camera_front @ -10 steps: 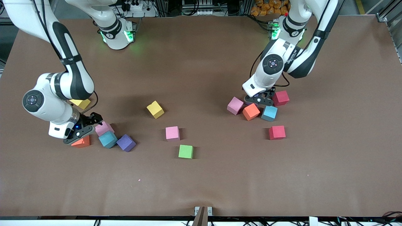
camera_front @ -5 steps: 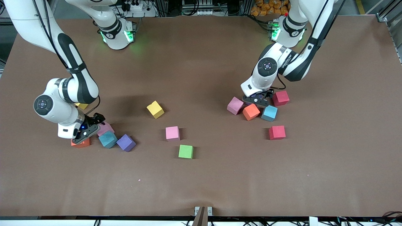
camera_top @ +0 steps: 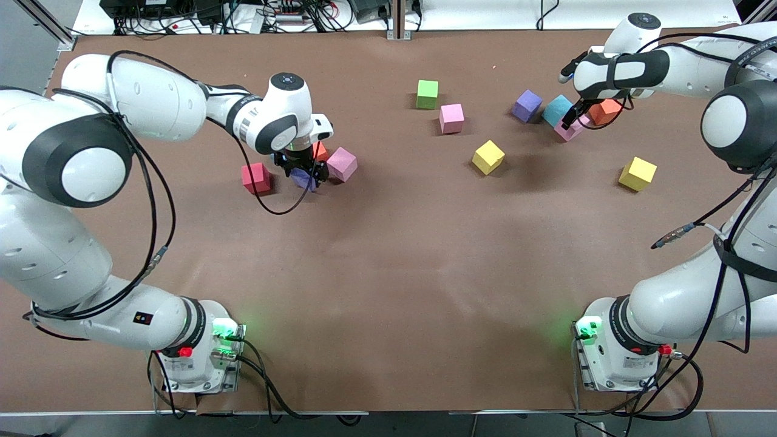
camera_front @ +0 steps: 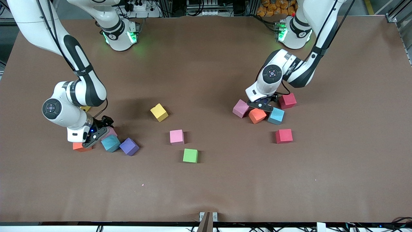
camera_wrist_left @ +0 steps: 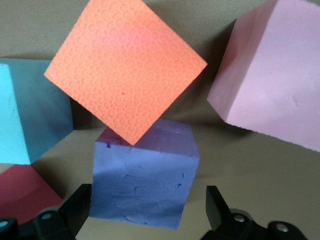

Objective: Form number 2 with 11 blocks

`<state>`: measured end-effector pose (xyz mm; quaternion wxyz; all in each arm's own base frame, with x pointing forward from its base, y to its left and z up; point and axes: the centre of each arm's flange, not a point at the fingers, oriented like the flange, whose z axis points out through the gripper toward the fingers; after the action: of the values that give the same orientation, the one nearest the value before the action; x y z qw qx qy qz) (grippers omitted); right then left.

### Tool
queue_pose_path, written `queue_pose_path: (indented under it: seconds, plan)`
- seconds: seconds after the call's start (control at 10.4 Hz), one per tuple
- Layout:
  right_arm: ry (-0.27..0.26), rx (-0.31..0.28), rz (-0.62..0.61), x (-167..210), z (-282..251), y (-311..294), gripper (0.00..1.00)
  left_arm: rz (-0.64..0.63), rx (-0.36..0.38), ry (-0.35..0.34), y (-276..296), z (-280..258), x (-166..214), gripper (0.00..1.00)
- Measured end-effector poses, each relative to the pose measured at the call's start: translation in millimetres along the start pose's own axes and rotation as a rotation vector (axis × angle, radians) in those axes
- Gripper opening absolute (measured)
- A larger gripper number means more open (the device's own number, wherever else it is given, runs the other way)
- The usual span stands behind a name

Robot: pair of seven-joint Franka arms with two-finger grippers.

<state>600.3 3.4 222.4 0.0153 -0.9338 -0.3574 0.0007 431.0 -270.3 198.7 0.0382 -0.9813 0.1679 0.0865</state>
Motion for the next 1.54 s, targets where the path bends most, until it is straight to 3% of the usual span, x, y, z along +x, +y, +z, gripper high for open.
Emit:
queue_pose_path:
  seconds: [0.29,0.58,0.87,1.06,1.16,1.54]
  plan:
    - [0.002,0.005,-0.010,-1,1,2,1.00,-0.007,-0.004,0.006,-1,0,3,0.62]
    - [0.001,0.018,-0.001,-3,21,1,1.00,-0.072,-0.003,0.023,4,-16,8,0.56]
    - [-0.004,0.023,0.002,-4,39,1,0.99,-0.139,0.028,-0.013,54,-50,-6,0.56]
    - [-0.004,0.026,0.003,-4,42,0,0.71,-0.229,0.017,-0.022,100,-79,-15,0.56]
    - [0.000,0.022,0.000,-3,39,1,0.64,-0.269,-0.001,-0.020,124,-89,-22,0.56]
    - [-0.032,0.064,-0.043,3,-6,2,0.63,-0.353,-0.059,-0.036,237,-99,-58,0.56]
